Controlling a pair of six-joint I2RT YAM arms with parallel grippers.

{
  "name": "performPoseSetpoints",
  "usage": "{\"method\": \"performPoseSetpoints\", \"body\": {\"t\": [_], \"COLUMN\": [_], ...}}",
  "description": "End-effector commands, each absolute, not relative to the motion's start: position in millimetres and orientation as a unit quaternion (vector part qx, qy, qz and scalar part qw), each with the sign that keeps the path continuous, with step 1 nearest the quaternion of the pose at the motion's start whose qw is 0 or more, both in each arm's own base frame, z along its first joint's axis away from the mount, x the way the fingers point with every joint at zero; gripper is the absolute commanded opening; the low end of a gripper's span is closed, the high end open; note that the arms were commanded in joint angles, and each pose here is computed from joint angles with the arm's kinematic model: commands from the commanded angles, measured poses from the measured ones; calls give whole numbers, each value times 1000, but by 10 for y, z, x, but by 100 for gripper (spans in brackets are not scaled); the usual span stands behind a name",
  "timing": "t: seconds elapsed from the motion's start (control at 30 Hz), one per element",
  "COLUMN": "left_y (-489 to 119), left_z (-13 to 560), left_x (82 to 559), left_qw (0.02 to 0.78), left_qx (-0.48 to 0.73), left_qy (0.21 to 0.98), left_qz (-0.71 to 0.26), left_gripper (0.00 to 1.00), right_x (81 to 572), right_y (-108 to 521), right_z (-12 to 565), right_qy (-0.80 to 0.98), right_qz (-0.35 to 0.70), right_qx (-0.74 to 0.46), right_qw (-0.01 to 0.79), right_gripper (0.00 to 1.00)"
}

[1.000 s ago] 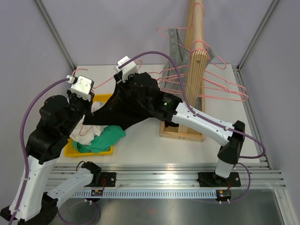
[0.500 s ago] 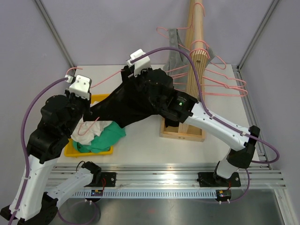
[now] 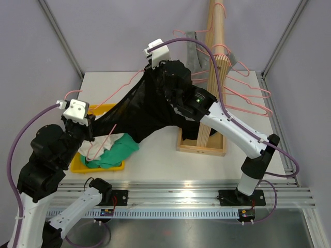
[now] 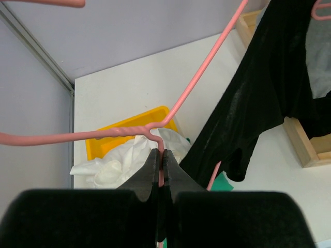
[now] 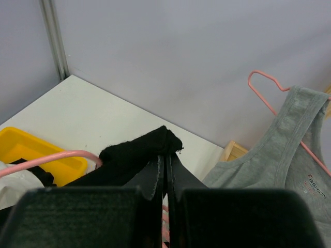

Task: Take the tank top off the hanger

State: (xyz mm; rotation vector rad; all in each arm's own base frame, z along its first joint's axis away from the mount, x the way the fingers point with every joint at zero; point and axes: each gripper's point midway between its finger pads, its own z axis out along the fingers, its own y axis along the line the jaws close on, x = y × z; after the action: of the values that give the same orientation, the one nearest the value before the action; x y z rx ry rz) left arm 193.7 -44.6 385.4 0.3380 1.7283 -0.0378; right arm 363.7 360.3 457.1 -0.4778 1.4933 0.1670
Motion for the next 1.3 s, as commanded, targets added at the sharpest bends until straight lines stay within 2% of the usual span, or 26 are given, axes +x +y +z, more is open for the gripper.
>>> {"method": "performPoseSetpoints", "body": {"t": [0.0,0.37,0.6,0.83,1.03,1.17,1.27], "left_y": [-382,-241,-327,-453,-536,-547,-623], "left_z": [4036,4367,4661,4814,4964,5112,5105], "left_x": [1761,1620,1851,2171,2378,2410,2514], "left_qw": [664,713,765,789,807,839,834], "left_qx": [134,104,80,59,45,19,21], "left_qy": [735,693,638,609,587,540,546], "left_qz": [-33,-33,-41,-46,-49,-67,-75], "left_gripper": [0,0,0,0,0,0,0], "right_x": [3777,3762,3341,2652,2368,2207,2119], "right_y": [3524,3590,3682,3920,3872,3879,3865], "right_z": [4697,4482,4498,4582,4651,4617,4611], "right_qy": [669,685,676,653,645,643,643], "right_qz": [63,80,119,163,188,216,222], "right_qx": [-199,-208,-231,-273,-277,-281,-283], "right_qw": [714,693,690,688,687,679,676], "right_gripper": [0,0,0,0,0,0,0]}}
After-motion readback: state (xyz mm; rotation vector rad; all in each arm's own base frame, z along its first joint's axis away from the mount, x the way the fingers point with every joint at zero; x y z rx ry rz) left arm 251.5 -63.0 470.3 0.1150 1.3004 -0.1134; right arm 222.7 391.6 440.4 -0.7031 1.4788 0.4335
